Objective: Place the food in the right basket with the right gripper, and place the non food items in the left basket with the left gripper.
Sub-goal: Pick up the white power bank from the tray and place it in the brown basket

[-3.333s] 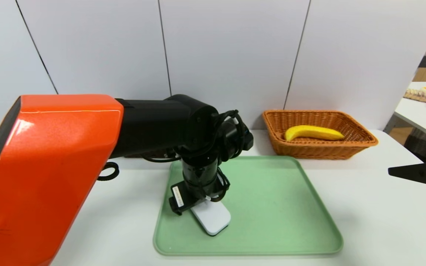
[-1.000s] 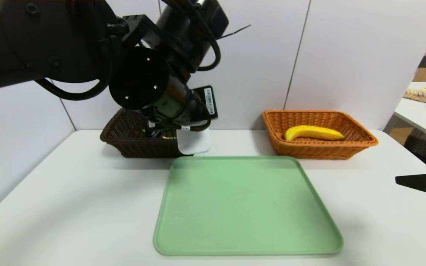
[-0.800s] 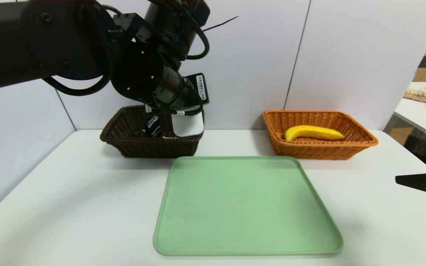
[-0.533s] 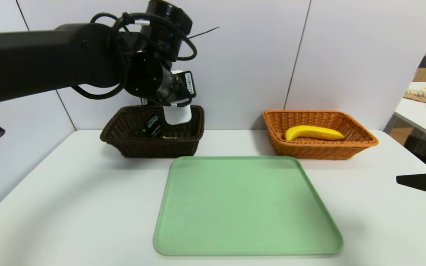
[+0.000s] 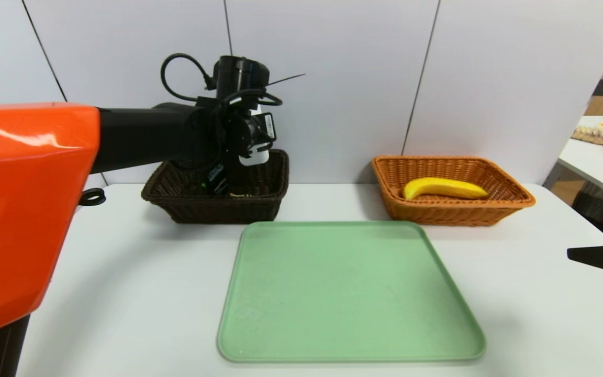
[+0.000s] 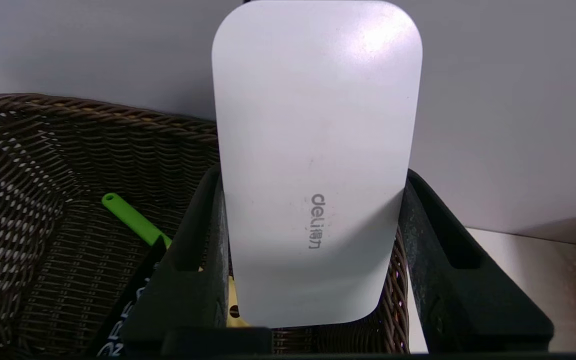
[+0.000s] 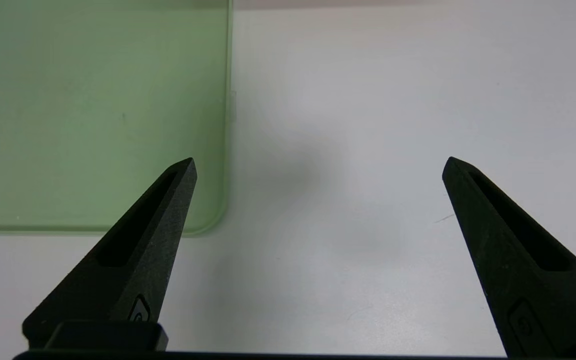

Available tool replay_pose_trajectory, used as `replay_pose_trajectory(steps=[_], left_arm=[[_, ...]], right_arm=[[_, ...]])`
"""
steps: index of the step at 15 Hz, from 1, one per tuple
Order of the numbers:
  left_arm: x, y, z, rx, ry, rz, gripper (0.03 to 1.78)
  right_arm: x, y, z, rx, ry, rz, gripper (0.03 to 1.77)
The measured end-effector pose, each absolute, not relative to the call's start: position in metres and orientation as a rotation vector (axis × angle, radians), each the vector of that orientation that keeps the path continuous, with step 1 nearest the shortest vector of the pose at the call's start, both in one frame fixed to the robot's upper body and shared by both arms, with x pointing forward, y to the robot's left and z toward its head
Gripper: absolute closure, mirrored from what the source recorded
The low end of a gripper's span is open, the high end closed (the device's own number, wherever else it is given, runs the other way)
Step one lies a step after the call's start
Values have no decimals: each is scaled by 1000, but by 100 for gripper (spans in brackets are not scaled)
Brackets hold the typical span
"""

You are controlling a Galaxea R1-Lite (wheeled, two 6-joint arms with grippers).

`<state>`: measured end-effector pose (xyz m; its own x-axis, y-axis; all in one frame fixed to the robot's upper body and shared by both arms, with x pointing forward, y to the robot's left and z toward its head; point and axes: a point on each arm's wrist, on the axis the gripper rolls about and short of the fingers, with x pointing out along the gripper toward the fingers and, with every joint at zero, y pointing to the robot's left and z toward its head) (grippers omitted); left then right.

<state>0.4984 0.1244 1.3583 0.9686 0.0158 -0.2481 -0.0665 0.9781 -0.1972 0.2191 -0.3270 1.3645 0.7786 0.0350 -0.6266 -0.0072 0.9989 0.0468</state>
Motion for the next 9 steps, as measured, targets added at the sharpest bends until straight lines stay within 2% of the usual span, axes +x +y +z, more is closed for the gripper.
replay_pose_trajectory(steps=[3,9], left_arm=[[508,121,1340,-190,276,51,83],[513,119,1327,-170,298,85,83]], right_arm=[[219,-329,1365,47,674,10,10],[220,-330,1365,48,671,3,10]])
